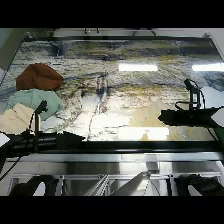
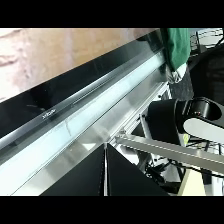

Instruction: Fold the shirts.

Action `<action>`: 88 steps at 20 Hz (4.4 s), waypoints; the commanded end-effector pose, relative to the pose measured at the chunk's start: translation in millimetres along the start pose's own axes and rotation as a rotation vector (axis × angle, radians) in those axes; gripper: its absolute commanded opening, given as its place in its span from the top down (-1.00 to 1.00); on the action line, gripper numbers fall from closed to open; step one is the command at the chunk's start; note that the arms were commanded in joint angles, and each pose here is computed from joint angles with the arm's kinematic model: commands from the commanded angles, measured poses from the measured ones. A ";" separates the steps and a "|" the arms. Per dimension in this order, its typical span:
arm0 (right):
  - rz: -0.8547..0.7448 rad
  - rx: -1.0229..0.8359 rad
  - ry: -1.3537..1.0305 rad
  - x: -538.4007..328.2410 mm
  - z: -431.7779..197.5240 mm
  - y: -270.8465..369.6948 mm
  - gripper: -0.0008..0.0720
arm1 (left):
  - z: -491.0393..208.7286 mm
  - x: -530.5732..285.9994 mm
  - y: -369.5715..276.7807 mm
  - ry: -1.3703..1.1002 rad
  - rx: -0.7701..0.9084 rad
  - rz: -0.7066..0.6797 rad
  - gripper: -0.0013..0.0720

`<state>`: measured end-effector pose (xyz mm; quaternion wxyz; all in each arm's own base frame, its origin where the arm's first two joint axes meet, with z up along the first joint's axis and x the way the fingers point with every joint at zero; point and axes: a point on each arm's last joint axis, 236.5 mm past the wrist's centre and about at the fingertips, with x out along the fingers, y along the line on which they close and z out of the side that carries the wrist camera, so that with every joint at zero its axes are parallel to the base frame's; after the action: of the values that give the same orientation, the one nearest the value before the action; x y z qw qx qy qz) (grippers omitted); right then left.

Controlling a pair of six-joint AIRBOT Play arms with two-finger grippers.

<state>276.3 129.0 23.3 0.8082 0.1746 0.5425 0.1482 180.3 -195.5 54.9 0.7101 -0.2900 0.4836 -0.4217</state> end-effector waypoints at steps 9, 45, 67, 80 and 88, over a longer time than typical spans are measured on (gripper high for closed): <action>0.000 -0.001 0.000 -0.1 -0.3 0.2 0.91 | 46.6 -33.7 21.6 -0.129 0.030 0.171 0.95; 0.002 0.000 -0.045 -0.3 10.5 0.6 0.91 | 438.8 -188.0 51.3 -0.691 0.181 -0.385 0.92; -0.019 0.012 0.107 4.6 -25.0 -8.7 -0.42 | 241.1 86.2 12.5 0.377 0.081 -0.147 -0.84; -0.058 0.257 0.322 103.3 -77.4 -55.4 -0.39 | 116.1 101.3 168.3 0.497 -0.332 0.118 -0.47; 0.124 0.155 0.241 113.3 -44.3 -18.0 0.92 | 135.2 142.3 141.9 0.470 -0.156 0.134 0.95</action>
<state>262.2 155.5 -108.7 0.6964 0.2473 0.6589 0.1405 368.3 -237.6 -85.8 0.5642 -0.2253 0.7027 -0.3703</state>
